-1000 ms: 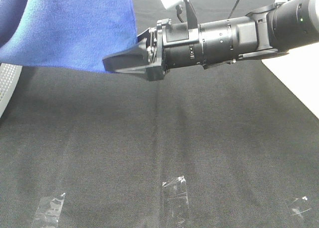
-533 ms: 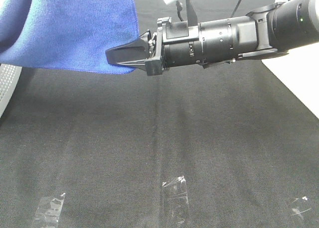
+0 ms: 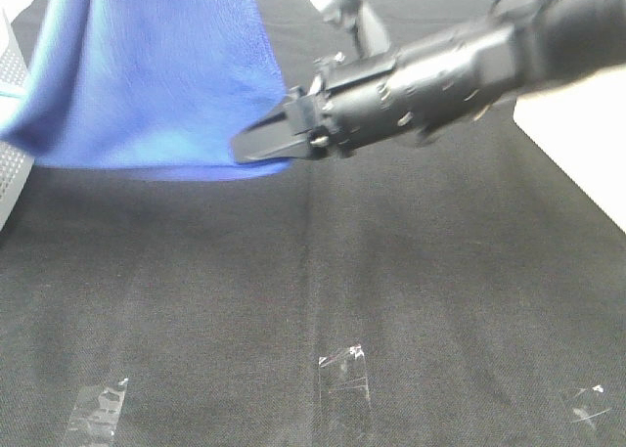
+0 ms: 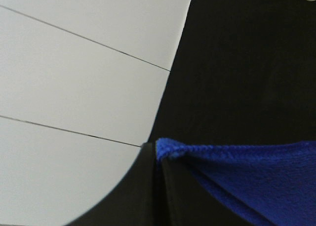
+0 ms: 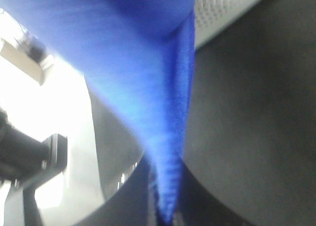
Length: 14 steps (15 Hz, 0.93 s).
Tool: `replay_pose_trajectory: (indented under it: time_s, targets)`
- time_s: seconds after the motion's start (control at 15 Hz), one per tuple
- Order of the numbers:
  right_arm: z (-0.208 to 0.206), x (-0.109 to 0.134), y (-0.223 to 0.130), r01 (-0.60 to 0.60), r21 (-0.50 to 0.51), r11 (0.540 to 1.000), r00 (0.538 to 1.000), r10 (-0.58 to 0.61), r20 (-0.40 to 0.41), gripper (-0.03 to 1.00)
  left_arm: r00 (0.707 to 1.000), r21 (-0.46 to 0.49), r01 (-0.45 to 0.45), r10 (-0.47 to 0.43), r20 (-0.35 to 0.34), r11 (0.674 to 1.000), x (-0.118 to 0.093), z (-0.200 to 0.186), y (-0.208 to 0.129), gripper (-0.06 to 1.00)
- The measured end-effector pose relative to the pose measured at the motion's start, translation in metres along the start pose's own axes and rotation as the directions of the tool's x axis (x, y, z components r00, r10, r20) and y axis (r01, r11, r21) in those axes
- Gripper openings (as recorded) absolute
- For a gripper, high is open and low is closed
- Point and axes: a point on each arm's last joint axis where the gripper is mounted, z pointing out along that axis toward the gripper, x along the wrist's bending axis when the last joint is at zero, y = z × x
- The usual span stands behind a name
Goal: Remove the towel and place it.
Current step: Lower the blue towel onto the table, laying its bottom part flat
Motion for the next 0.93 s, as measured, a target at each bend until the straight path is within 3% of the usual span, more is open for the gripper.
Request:
replay_pose_trajectory:
  time_s: [0.2, 0.47, 0.67, 0.93]
  targets:
    - [-0.032, 0.017, 0.027, -0.019, 0.154, 0.988, 0.99, -0.003, 0.142, 0.0, 0.988, 0.057, 0.152, -0.153, 0.017, 0.987, -0.003, 0.001, -0.005, 0.0]
    - [-0.082, 0.033, 0.073, -0.07, 0.299, 0.952, 0.919, -0.055, 0.39, 0.0, 0.985, 0.117, 0.172, -0.169, -0.039, 0.978, -0.006, 0.018, -0.009, 0.0]
    - [-0.124, 0.048, 0.116, -0.019, 0.265, 0.964, 0.801, -0.144, 0.581, 0.0, 0.954, 0.073, 0.286, -0.277, -0.111, 0.956, 0.002, 0.032, -0.015, 0.0]
    - [-0.166, 0.072, 0.164, 0.185, 0.107, 0.977, 0.657, -0.204, 0.726, 0.0, 0.915, -0.042, 0.358, -0.359, -0.186, 0.933, 0.021, 0.042, -0.028, 0.0]
